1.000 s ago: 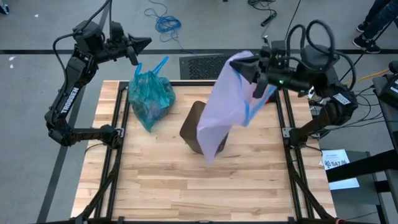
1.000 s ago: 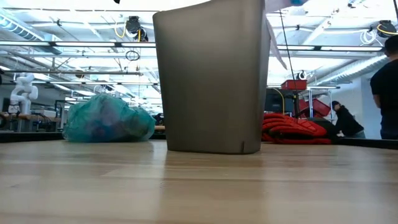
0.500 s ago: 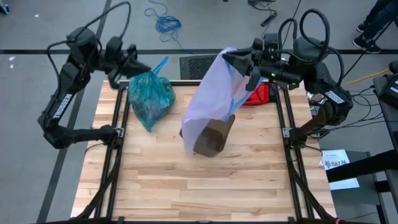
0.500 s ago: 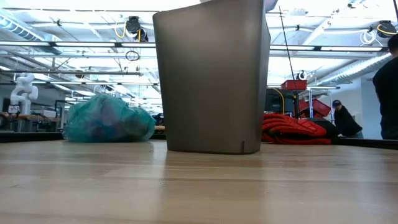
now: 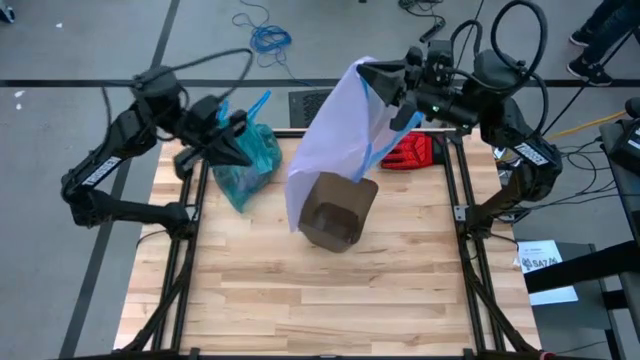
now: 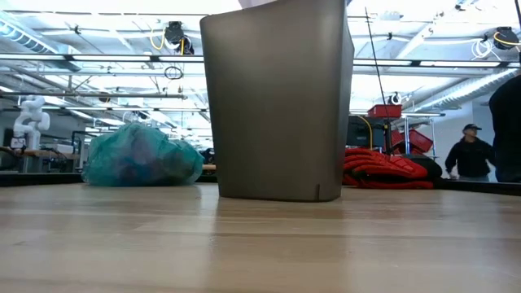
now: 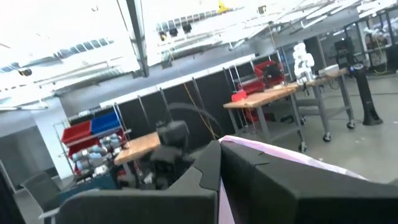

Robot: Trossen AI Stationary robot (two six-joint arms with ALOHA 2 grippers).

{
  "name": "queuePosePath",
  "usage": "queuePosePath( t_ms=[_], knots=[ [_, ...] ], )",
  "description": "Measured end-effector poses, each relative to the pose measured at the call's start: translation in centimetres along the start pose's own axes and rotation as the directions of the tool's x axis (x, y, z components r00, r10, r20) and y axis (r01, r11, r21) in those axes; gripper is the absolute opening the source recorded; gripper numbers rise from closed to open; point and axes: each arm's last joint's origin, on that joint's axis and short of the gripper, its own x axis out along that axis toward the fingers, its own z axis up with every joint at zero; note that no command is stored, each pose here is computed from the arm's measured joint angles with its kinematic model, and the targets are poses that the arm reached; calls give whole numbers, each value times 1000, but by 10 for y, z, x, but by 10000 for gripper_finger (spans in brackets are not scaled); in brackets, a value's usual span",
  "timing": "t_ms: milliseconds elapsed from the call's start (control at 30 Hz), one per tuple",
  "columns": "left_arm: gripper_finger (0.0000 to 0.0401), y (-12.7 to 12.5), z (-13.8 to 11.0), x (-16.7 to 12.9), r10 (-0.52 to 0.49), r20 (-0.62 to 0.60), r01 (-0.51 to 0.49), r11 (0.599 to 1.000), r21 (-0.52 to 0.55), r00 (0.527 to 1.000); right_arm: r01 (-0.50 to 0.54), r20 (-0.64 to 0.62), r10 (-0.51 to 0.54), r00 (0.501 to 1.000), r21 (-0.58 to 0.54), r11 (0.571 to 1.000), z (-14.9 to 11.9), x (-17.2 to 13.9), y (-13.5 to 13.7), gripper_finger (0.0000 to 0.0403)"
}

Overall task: Place trash/remove bag and relplace
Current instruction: Insert the new pink trash bag into the trash bin

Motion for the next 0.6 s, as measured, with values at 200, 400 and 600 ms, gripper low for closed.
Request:
queuePosePath(
  t_ms=[200, 400, 600],
  knots=[
    [0, 15, -4, 30, -64, -43, 63, 998, -28, 997, -27, 30, 27, 999, 7, 1000, 2, 2, 2, 0],
    [0, 25, -5, 50, -71, -43, 71, 997, -9, 997, -54, 79, 52, 996, 24, 998, 6, 1, 5, 0],
    [0, 44, -10, 62, -3, -52, 2, 1000, -18, 999, -102, 89, 98, 991, 43, 994, 5, -1, 17, 0]
  ],
)
